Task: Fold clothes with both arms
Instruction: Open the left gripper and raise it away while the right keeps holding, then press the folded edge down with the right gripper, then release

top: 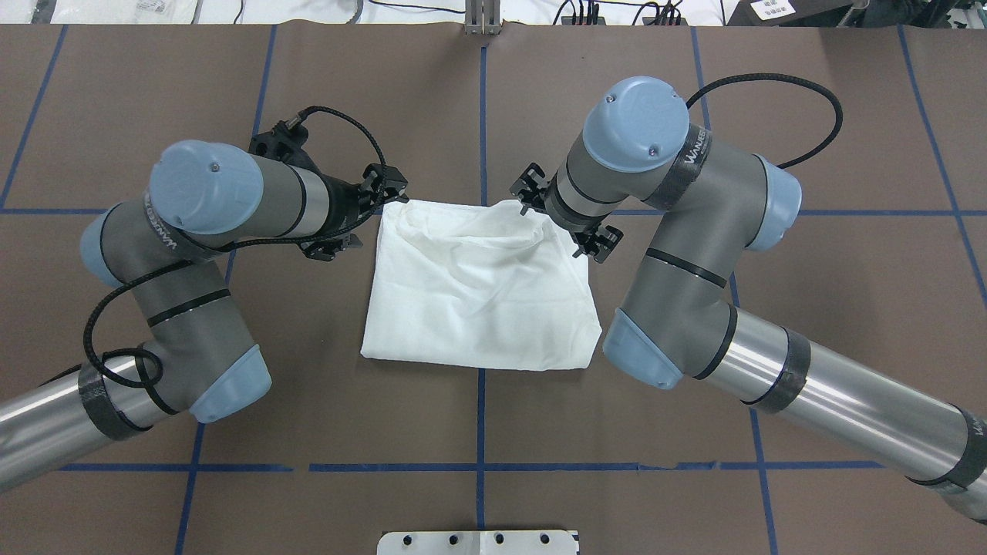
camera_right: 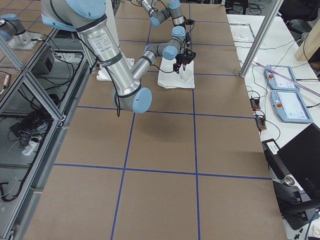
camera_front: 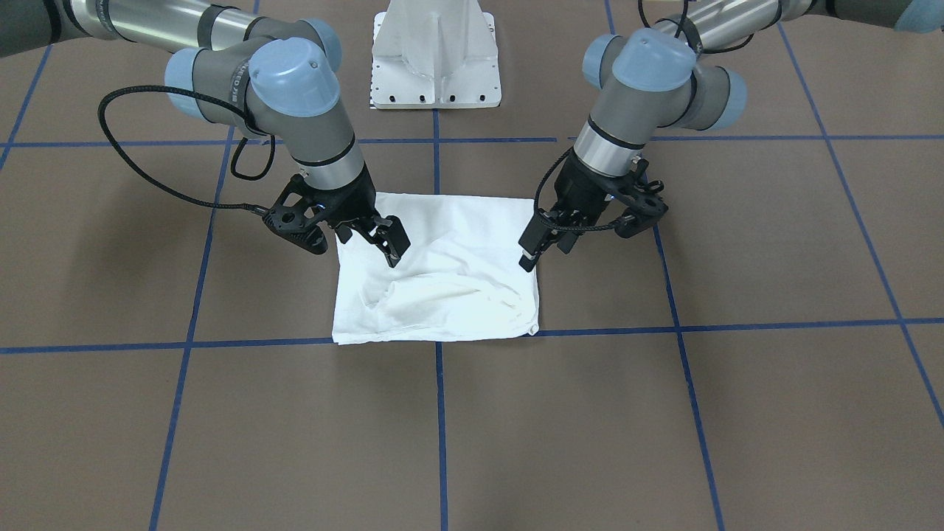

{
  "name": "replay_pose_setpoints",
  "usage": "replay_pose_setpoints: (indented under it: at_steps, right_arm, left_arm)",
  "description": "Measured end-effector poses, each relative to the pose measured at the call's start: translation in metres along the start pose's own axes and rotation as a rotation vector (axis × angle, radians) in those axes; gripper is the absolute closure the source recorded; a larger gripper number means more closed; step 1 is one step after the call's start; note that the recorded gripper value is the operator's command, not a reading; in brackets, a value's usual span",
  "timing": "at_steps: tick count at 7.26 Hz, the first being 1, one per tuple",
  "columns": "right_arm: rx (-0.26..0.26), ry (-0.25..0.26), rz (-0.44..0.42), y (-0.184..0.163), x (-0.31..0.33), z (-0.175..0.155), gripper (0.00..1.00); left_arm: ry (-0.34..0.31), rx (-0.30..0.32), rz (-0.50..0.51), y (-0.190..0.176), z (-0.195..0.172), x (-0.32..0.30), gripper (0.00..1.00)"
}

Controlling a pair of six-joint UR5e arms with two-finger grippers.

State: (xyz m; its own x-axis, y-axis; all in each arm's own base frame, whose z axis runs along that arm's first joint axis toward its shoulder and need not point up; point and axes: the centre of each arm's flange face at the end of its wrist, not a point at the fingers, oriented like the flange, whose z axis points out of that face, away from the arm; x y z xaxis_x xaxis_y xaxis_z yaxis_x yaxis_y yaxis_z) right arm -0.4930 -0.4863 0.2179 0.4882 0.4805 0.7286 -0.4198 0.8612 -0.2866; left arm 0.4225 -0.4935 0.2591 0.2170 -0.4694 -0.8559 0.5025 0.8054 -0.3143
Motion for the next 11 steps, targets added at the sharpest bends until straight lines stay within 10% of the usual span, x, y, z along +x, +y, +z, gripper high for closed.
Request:
replay_pose_setpoints:
  at_steps: [4,8,11]
  right_arm:
    - [0.059,0.022,-0.355,-0.013,0.004,0.020,0.00]
    - [0.100,0.017,-0.075,-0.026,0.002,0.049,0.09]
    - [0.100,0.049,-0.008,-0.029,-0.018,0.070,0.46]
  left_arm:
    - [-0.062,0.086,0.203,-0.083,-0.032,-0.050,0.00]
    - [-0.076,0.097,0.220,-0.110,-0.039,-0.056,0.00]
    - [-0.070,0.099,0.222,-0.110,-0.039,-0.055,0.00]
